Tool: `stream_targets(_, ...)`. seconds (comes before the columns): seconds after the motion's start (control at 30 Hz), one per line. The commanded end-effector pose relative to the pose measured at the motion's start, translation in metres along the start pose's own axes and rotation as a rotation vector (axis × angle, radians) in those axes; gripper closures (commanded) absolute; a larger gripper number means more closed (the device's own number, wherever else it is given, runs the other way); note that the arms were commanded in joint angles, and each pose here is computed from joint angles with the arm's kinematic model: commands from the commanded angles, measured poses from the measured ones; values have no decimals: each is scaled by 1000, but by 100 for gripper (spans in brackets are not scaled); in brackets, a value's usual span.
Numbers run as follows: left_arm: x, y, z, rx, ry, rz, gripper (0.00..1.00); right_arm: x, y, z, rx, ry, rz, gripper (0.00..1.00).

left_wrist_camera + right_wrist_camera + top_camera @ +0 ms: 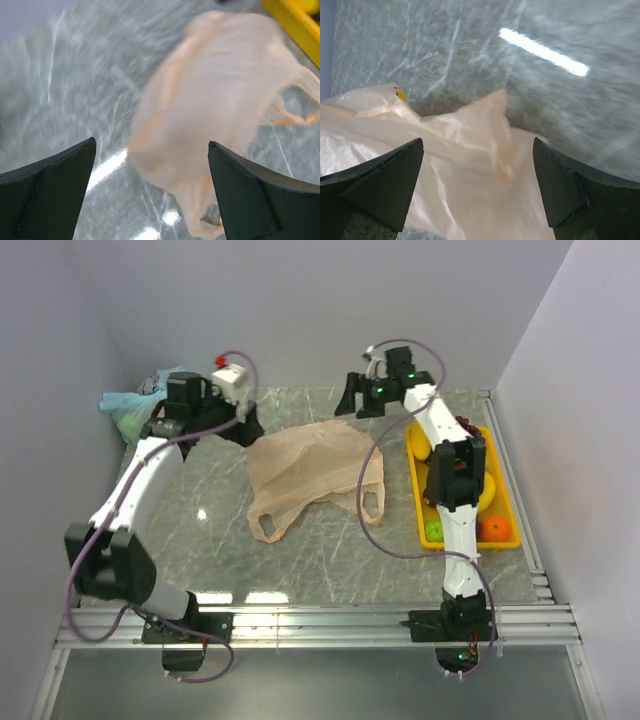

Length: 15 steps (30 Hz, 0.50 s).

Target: Place the fake fruits into the plastic bag and tie a complex knot

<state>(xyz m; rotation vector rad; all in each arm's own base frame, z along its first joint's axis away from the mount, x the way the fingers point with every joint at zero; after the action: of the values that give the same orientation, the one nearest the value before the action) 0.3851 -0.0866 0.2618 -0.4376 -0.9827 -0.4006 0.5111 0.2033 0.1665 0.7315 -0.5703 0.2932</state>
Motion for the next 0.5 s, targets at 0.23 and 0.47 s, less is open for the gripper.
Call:
stream_targets(0.23, -17, -117, 34, -287, 0, -484, 1, -66, 26, 156, -31, 7, -33, 3)
stream_targets(0.47, -52, -149, -25, -353, 157, -561, 1, -152, 15, 142, -28, 190, -130, 3)
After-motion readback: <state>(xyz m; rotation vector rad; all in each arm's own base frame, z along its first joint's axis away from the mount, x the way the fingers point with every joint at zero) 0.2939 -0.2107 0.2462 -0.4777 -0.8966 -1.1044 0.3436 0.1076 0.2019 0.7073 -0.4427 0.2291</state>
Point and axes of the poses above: each gripper's point midway between its finger pads, its own z axis back along the fingers, its own y axis along the line the jaws close on, x = y × z, the point moved 5 cm from there along z, back along the fingers, and after that the axes turned 2 degrees about z, right-handed, at the moved point
